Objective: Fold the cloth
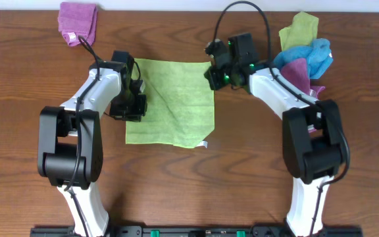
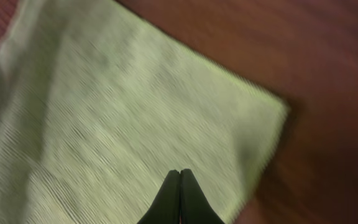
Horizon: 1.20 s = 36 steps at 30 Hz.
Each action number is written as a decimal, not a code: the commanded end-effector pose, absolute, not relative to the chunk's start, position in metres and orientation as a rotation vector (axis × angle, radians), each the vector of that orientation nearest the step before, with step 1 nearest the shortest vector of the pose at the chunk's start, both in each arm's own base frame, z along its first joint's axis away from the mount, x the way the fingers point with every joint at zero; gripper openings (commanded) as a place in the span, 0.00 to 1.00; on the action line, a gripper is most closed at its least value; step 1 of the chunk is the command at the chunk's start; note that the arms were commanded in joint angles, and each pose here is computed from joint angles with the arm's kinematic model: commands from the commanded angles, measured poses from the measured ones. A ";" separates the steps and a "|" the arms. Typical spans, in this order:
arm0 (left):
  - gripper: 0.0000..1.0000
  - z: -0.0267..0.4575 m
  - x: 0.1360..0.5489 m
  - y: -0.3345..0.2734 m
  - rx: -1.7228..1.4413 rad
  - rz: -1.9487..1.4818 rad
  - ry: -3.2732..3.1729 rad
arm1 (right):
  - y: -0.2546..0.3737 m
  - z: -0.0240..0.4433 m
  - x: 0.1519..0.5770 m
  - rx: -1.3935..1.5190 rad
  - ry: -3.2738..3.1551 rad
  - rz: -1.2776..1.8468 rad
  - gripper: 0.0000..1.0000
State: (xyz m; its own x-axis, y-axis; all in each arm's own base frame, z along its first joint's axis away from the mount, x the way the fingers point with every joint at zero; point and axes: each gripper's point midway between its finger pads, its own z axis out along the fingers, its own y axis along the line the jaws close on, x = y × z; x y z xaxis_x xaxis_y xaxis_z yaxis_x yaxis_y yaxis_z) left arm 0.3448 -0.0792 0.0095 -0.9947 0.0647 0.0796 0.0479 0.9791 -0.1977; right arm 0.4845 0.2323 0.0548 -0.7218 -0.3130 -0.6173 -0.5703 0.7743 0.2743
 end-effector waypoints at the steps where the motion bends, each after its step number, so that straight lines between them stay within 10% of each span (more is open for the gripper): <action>1: 0.06 0.002 0.338 -0.078 -0.071 0.289 -3.015 | 0.250 0.058 0.493 -0.678 2.383 0.613 0.01; 36: 0.06 -0.011 0.282 -0.050 -0.022 0.029 -2.842 | 0.206 -0.019 0.500 -0.593 2.588 0.256 0.01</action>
